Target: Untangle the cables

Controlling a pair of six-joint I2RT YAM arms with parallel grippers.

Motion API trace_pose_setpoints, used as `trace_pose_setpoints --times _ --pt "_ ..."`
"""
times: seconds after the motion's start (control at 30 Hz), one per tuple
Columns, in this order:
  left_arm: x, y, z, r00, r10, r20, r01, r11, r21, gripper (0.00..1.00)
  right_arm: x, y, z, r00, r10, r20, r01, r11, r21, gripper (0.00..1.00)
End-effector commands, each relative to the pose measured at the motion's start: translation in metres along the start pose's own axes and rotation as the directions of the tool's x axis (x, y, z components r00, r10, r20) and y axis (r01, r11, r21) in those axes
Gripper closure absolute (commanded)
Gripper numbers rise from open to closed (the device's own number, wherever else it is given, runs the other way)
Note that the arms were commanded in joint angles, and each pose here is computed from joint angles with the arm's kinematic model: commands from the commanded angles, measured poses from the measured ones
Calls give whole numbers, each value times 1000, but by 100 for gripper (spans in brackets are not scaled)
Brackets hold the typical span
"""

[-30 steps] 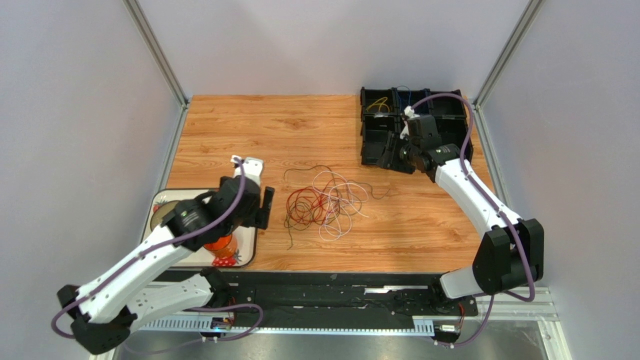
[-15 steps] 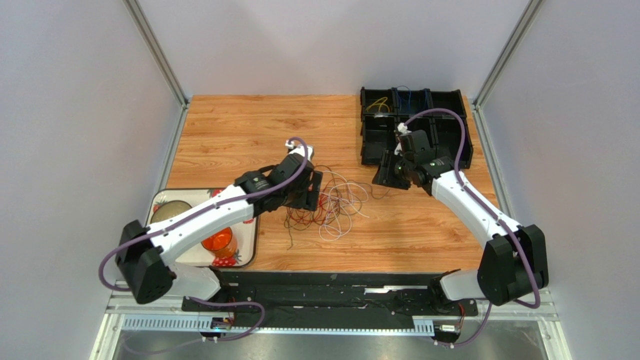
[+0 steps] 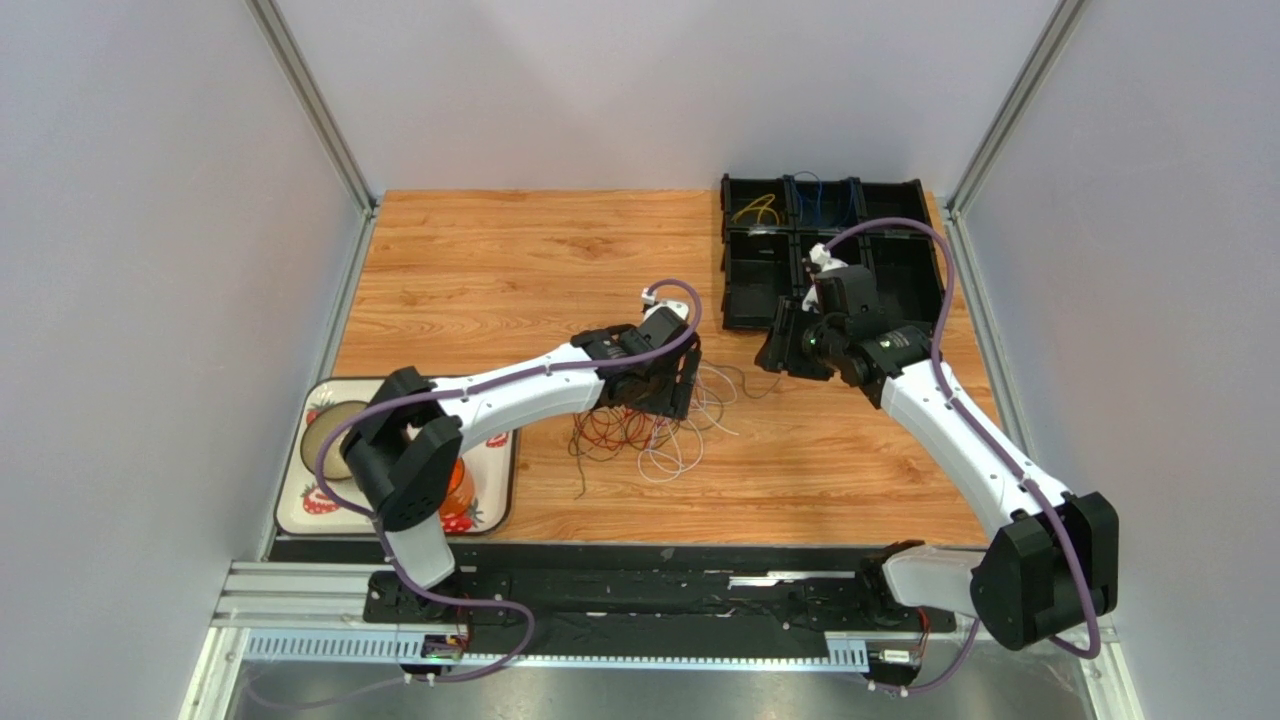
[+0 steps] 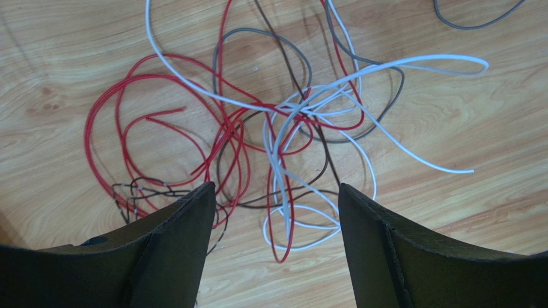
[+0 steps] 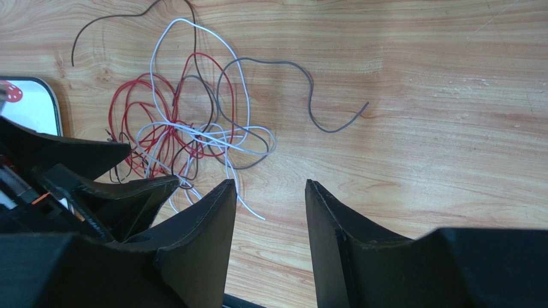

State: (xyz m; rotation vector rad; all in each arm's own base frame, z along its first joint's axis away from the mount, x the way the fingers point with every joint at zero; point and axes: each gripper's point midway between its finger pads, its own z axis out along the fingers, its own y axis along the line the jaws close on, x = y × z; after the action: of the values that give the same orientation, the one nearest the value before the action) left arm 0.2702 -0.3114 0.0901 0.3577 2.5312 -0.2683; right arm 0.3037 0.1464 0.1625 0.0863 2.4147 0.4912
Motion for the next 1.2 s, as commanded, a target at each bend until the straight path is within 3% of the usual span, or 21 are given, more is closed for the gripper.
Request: trace_pose_setpoints --times 0.0,0.5,0.73,0.83,0.93,1.0,1.03,1.17 --pt "-14 -24 6 999 -25 31 23 998 50 20 0 -2 -6 1000 -20 12 20 1000 5 53" --pt "0 -45 20 1000 -1 9 1 999 53 17 0 1 -10 1000 -27 11 27 1000 -8 53" --pt "6 -45 30 1000 6 -13 -6 999 33 20 1 -1 -14 1000 -25 17 25 1000 -6 53" --pt "6 -39 33 1000 1 -10 -1 1000 -6 31 3 0 -14 1000 -26 12 26 1000 -9 53" --pt "3 -35 31 1000 9 1 -9 1000 -28 56 3 0 -14 1000 -25 11 25 1000 -10 53" --pt "-3 -36 28 1000 19 14 -18 999 -28 93 3 1 -13 1000 -23 11 23 1000 -13 53" --pt "-4 -32 25 1000 27 9 -26 998 -50 100 4 0 -13 1000 -22 9 23 1000 -12 53" --pt "-24 -28 -6 998 49 42 -46 997 -63 100 5 2 -13 1000 -12 5 12 1000 -23 53"
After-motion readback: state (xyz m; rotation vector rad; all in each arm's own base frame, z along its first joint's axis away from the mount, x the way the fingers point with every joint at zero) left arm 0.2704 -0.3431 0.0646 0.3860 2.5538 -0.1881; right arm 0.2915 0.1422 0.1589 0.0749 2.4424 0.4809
